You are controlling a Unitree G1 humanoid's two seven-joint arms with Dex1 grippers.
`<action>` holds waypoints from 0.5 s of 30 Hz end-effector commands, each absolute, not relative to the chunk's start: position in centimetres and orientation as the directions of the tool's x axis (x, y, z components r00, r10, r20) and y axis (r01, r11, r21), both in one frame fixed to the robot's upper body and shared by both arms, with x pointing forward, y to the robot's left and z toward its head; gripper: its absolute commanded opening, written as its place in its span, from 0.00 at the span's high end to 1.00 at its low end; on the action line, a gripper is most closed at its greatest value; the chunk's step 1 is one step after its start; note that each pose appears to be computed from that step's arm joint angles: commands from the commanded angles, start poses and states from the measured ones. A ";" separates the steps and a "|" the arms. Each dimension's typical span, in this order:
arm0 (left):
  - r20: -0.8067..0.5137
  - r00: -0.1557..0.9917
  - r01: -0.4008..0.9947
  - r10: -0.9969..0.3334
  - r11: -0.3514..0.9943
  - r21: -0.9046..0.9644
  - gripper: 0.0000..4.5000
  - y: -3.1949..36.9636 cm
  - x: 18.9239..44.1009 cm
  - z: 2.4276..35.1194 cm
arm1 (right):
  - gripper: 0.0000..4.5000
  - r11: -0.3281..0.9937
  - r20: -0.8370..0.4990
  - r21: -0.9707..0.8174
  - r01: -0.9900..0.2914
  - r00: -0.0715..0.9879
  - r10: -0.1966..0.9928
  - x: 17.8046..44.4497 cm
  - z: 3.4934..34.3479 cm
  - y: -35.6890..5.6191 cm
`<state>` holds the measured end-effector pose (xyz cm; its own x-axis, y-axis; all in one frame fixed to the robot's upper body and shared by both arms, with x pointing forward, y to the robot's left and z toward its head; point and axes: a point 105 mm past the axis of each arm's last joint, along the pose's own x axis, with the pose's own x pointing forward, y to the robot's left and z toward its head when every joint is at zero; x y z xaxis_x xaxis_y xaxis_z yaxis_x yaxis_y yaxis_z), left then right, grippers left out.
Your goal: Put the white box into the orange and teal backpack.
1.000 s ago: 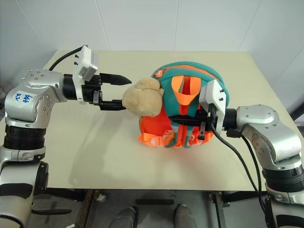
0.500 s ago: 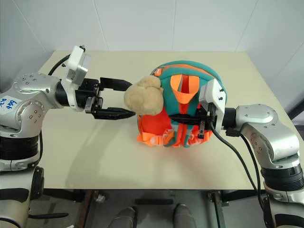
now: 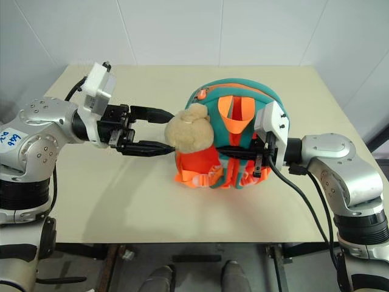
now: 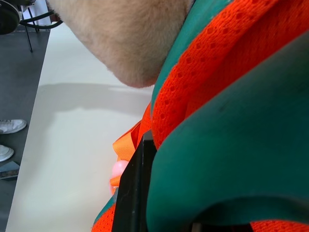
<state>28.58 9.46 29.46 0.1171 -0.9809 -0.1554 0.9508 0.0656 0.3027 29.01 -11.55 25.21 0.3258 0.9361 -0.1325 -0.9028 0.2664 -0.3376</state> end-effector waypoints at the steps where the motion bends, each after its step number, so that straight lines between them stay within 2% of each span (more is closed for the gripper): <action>1: -0.160 0.165 0.929 -0.973 0.099 0.355 0.47 9.7 28.8 30.2 | 1.00 0.260 -0.098 -0.387 -0.885 0.320 0.942 28.6 26.4 -11.3; 9: -0.142 0.265 0.907 -0.954 0.196 0.372 0.98 10.6 30.6 31.2 | 1.00 0.267 -0.032 -0.395 -0.879 0.304 0.952 28.1 26.7 -11.1; 10: -0.134 0.295 0.899 -0.946 0.227 0.375 1.00 11.0 31.1 31.7 | 1.00 0.267 -0.023 -0.390 -0.881 0.299 0.954 27.9 26.7 -11.1; 15: -0.118 0.386 0.871 -0.915 0.320 0.374 1.00 12.7 32.7 33.1 | 1.00 0.265 -0.013 -0.368 -0.892 0.289 0.957 27.2 26.3 -10.8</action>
